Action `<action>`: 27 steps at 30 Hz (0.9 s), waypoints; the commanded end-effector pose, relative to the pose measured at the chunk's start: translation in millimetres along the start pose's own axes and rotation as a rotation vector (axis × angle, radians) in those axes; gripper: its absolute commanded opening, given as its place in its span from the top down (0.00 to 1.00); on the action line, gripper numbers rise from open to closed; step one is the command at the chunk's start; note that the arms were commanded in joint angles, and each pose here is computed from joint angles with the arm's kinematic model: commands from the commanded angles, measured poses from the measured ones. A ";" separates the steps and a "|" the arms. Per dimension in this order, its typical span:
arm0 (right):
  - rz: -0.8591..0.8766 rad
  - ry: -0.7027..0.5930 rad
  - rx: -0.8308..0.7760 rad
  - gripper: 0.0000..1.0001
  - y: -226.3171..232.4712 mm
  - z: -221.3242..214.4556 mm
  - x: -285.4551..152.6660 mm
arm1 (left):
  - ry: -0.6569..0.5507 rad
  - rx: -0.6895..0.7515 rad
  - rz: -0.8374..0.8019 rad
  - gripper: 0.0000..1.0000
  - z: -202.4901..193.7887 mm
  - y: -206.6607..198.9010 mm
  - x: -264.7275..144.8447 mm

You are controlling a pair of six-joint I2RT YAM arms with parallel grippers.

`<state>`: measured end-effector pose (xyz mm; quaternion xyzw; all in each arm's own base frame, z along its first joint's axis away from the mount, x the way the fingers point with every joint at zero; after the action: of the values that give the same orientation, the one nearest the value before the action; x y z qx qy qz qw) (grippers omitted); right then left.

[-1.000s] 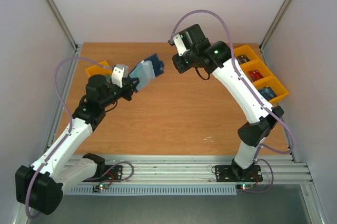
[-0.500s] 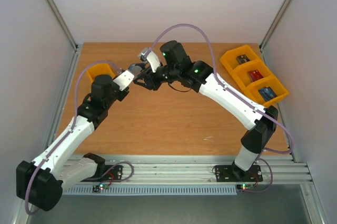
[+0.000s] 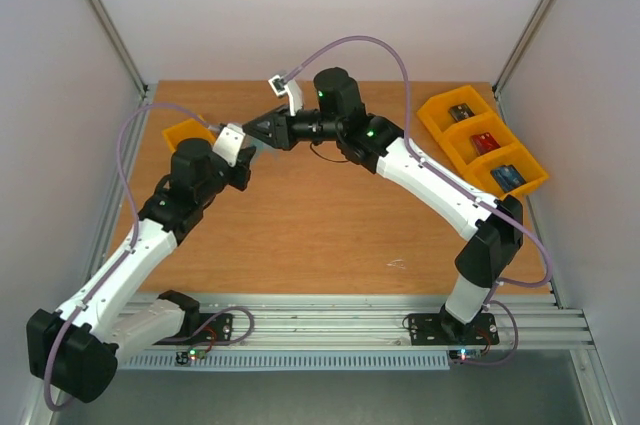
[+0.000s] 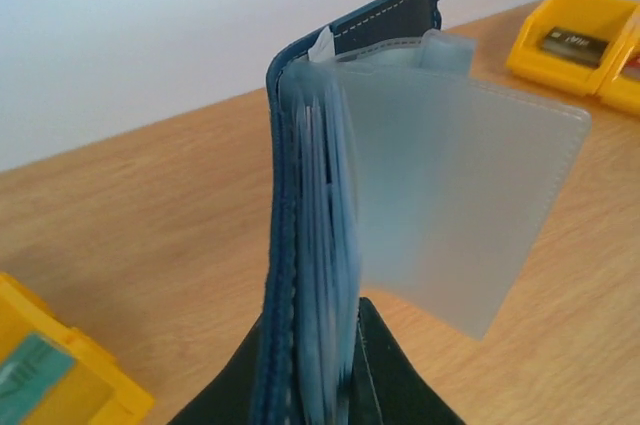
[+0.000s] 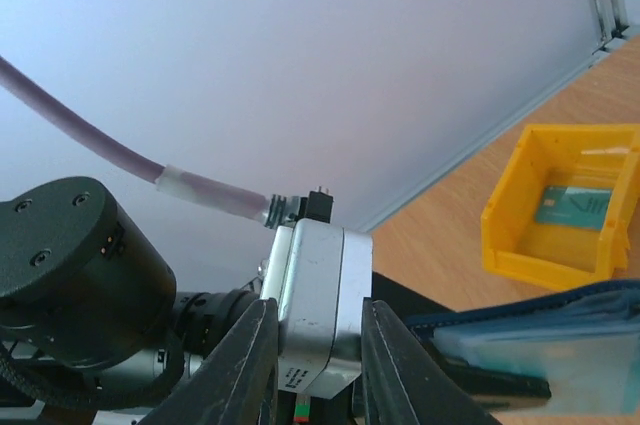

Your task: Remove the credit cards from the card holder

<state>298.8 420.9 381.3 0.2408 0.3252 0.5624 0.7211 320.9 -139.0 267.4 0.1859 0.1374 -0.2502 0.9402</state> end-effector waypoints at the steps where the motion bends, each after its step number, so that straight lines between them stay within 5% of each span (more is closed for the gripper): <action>1: -0.129 -0.004 0.088 0.83 -39.1 -7.0 4.0 | -0.253 -0.209 -0.002 1.00 73.0 13.8 -18.9; 10: -0.193 -0.078 0.097 0.85 -58.3 4.3 -37.6 | -0.305 -0.418 -0.137 1.00 81.8 7.0 -25.0; 18: -0.334 -0.017 -0.005 0.84 -67.2 0.2 -51.6 | -0.386 -0.394 -0.277 1.00 98.2 -10.0 -34.5; 27: -0.143 0.133 -0.163 0.79 -10.9 3.7 -84.2 | -0.606 -0.244 -0.614 1.00 129.0 -47.1 -80.2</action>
<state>325.0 354.5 359.5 0.1622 0.3611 0.4916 0.7756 296.4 -182.2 349.0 -0.0913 0.0493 -0.4303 0.8967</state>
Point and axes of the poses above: each gripper's point midway between its finger pads, its own x axis out along the fingers, its own y axis along the line the jaws close on, z = x × y, the point moved 1 cm from there along -x, back along the fingers, and after that the axes turned 14 degrees about x, right-handed, at the moved point
